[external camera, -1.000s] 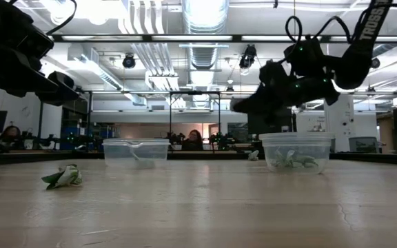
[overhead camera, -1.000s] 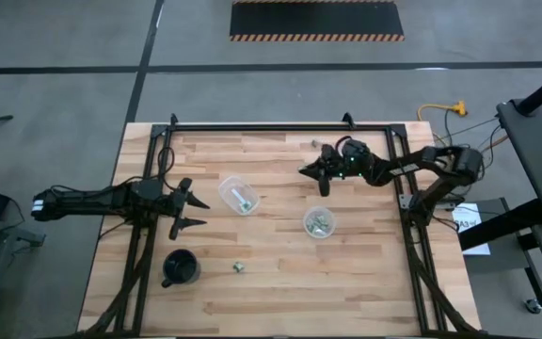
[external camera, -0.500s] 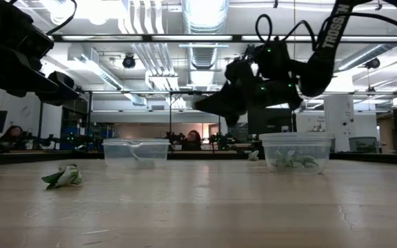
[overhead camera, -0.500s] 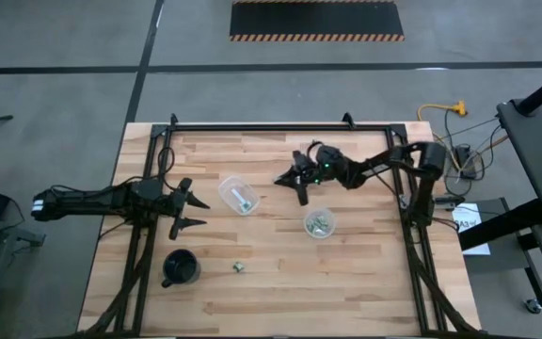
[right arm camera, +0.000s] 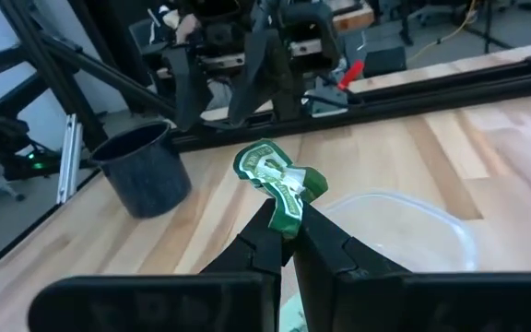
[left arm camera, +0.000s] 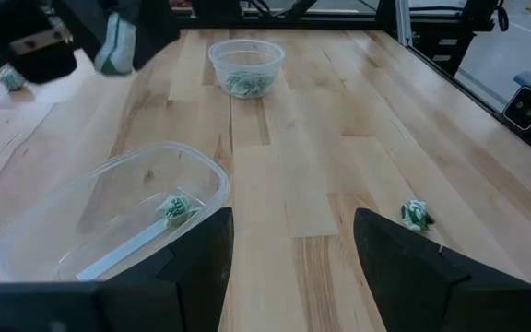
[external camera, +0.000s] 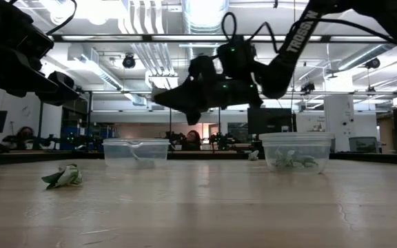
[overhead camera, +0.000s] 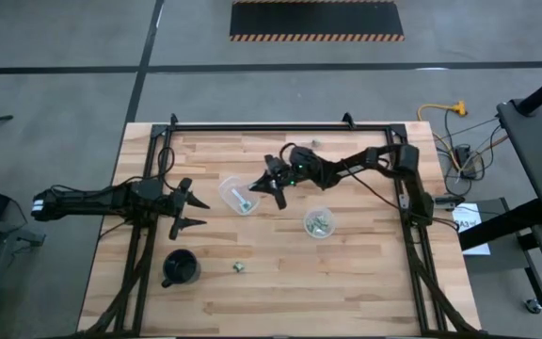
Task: Pick and place Stevia / Truvia into bins
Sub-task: Put the top green stevia packet into the left transparent container, then put the white stevia packet into the left transparent container
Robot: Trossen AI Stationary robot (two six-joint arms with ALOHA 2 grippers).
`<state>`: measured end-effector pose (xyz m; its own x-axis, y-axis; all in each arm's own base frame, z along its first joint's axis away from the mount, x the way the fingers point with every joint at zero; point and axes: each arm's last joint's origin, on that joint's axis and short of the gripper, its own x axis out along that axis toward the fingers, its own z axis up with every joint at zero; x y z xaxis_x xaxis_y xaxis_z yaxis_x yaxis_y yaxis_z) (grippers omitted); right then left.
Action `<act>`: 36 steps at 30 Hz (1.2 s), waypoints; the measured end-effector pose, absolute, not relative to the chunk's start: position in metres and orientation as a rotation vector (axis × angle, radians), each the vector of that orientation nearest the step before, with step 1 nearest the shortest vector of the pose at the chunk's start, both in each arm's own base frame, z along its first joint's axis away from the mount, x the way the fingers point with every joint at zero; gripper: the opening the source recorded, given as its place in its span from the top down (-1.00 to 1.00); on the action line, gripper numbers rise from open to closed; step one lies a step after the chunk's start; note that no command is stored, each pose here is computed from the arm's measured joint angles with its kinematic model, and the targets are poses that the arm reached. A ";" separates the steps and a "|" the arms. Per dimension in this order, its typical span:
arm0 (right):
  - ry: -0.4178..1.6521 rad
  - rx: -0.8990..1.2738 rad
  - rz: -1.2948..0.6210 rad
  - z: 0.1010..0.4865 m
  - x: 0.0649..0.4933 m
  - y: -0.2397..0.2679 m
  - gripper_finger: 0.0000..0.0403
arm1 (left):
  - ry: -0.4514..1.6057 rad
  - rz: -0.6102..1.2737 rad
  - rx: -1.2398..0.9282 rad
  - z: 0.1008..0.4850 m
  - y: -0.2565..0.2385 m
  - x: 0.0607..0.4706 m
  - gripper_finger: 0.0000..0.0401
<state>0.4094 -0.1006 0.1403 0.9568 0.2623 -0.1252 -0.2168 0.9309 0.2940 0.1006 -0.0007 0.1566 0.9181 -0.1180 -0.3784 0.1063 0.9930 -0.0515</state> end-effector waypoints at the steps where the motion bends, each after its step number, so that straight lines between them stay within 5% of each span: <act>1: 0.171 0.284 0.256 0.140 0.414 -0.101 0.96 | 0.391 -0.116 -0.030 0.157 -0.001 0.101 -0.04; 15: 0.346 0.347 0.318 0.140 0.444 -0.100 0.73 | 0.391 -0.116 -0.030 0.157 -0.001 0.101 -0.04; 36: 0.368 0.351 0.337 0.143 0.446 -0.095 -0.27 | 0.392 -0.115 -0.030 0.157 -0.001 0.101 -0.04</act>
<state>0.4460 -0.0946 0.1429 0.8792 0.3791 -0.2886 -0.2537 0.8852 0.3900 0.1006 -0.0007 0.1565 0.9178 -0.1181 -0.3790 0.1065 0.9930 -0.0515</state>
